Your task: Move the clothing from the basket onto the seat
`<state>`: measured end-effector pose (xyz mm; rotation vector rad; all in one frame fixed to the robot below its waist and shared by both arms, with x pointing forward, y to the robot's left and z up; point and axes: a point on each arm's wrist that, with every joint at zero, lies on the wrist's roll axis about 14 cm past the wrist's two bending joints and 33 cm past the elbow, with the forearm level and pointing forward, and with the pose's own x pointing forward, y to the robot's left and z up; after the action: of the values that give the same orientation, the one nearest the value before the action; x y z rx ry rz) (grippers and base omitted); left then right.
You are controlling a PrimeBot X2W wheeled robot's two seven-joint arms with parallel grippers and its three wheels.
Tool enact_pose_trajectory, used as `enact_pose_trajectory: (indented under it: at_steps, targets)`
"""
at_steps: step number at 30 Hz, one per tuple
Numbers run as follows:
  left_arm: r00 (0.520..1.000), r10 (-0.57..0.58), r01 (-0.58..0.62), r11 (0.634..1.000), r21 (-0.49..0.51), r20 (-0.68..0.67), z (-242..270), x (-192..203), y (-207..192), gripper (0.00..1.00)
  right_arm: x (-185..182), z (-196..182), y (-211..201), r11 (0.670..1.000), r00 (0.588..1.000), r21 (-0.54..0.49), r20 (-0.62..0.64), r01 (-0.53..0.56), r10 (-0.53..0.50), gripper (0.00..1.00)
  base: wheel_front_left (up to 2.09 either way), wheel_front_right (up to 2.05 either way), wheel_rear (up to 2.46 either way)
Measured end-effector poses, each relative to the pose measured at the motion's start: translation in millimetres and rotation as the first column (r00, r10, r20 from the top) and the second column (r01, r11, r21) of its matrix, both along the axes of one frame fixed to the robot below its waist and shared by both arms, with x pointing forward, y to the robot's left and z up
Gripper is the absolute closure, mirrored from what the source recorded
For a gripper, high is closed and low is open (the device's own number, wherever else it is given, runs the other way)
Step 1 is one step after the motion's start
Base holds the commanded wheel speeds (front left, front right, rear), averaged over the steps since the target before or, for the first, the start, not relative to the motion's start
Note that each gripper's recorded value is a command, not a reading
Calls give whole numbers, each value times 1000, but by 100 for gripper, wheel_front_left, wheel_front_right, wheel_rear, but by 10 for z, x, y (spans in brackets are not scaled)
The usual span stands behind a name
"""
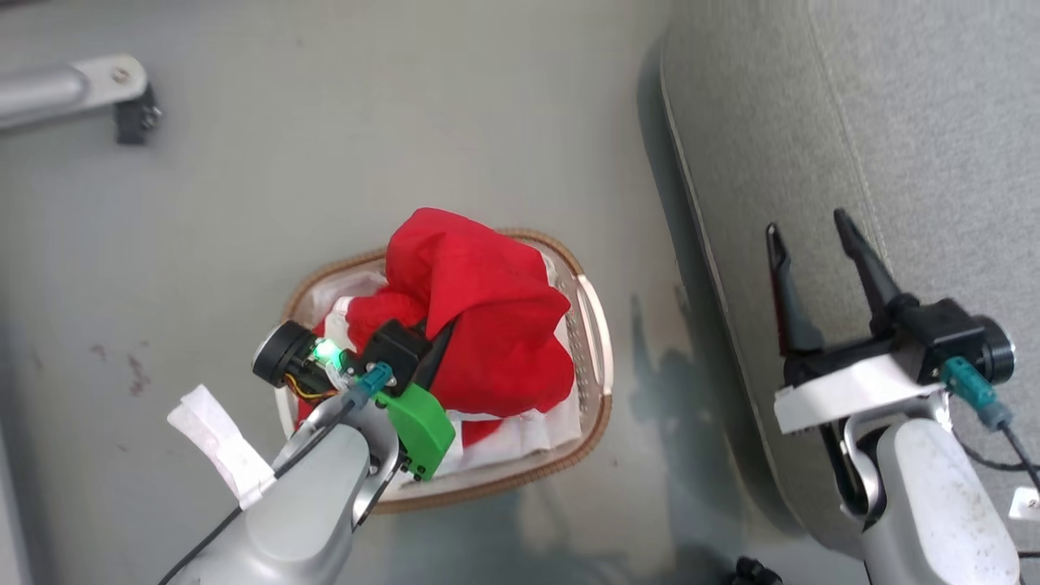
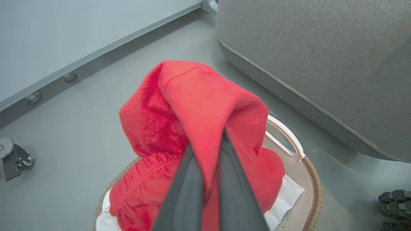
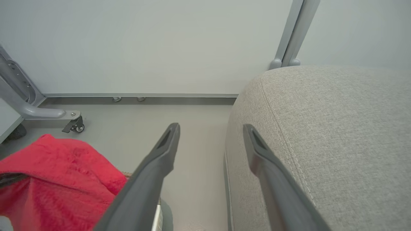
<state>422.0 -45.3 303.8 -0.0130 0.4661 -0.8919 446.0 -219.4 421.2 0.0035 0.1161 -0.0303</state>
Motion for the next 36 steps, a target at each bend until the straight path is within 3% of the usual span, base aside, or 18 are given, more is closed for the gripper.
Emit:
enact_pose_trajectory:
  at_steps: [6, 11, 21, 31, 36]
  targets:
    - [984, -17, 14, 1000, 16, 176, 566, 48, 119, 100, -199, 208, 196, 999, 998, 15, 35, -47, 47, 0, 0, 0, 0]
    - [941, -74, 54, 996, 68, 329, 1031, 63, 210, 100, -384, 383, 347, 996, 994, 16, 69, -88, 86, 0, 0, 0, 0]
    - [745, -138, 53, 988, 148, 652, 2350, 280, 366, 100, -664, 790, 578, 988, 973, 11, 177, -153, 148, 0, 0, 0, 0]
    - [567, -155, 35, 986, 165, 809, 3380, 295, 344, 100, -787, 1044, 768, 978, 947, -5, 250, -208, 203, 0, 0, 0, 0]
    - [501, -160, 32, 986, 166, 851, 3723, 309, 304, 100, -794, 1076, 846, 973, 939, -10, 258, -231, 226, 0, 0, 0, 0]
